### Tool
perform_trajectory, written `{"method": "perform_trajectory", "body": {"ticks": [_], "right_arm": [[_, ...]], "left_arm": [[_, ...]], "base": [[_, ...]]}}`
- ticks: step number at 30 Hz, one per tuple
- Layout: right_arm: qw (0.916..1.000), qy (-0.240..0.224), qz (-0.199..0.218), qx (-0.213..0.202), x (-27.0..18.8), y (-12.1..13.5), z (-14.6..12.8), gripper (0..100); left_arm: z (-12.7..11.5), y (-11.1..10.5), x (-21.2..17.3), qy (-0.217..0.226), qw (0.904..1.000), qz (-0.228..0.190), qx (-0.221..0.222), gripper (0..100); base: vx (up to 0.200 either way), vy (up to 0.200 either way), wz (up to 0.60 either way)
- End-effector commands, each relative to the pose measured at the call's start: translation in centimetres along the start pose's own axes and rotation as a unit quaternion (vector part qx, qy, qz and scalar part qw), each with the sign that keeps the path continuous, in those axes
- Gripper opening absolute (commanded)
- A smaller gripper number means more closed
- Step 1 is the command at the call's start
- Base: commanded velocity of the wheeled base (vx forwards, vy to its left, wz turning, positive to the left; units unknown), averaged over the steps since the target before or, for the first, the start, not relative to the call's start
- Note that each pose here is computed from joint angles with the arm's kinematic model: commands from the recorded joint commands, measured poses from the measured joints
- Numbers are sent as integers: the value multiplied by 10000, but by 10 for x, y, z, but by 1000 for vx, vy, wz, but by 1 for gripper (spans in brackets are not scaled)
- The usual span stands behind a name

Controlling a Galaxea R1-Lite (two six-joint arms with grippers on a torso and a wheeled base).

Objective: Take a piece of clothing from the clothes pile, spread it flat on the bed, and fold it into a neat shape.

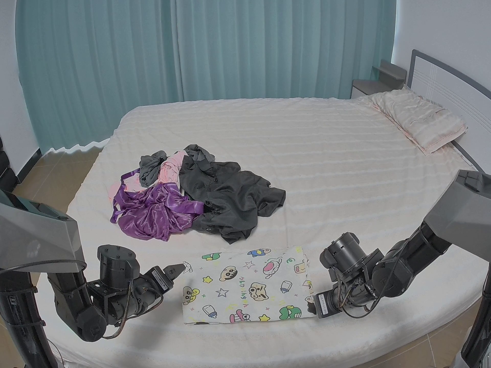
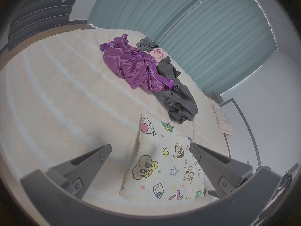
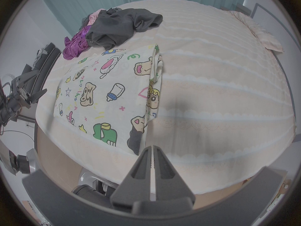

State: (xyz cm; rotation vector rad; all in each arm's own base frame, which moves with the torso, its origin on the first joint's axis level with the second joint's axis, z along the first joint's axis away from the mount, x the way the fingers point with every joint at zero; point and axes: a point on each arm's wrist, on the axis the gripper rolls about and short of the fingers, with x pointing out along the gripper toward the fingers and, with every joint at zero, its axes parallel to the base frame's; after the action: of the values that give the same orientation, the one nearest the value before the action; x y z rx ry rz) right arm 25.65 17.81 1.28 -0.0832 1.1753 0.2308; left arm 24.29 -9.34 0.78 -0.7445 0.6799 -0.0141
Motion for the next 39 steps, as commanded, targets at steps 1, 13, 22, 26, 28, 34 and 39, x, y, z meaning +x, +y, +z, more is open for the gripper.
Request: {"method": "perform_trajectory", "body": {"ticks": [1,13,22,26,28,34,39], "right_arm": [[10000,-46,-1,-45,0,-2,3,100],[9808,-897,1253,1195,11,9,91,100],[9793,-880,1136,1427,73,14,113,100],[9783,-989,1158,1406,73,16,119,100],[9783,-1003,1147,1401,73,16,120,100],[9779,-1083,937,1526,65,2,121,100],[9775,-1097,905,1561,68,-1,121,100]], "left_arm": [[0,0,0,11,10000,4,2,100],[-1,2,1,35,10000,35,-4,100],[-1,2,2,25,10000,43,-13,100],[-1,2,3,25,10000,43,-13,100],[-1,2,4,34,10000,55,-12,100],[-2,3,4,53,10000,79,-10,100],[-3,3,4,66,9999,88,0,100]], "base": [[0,0,0],[0,0,0],[0,0,0],[0,0,0],[0,0,0],[0,0,0],[0,0,0]]}}
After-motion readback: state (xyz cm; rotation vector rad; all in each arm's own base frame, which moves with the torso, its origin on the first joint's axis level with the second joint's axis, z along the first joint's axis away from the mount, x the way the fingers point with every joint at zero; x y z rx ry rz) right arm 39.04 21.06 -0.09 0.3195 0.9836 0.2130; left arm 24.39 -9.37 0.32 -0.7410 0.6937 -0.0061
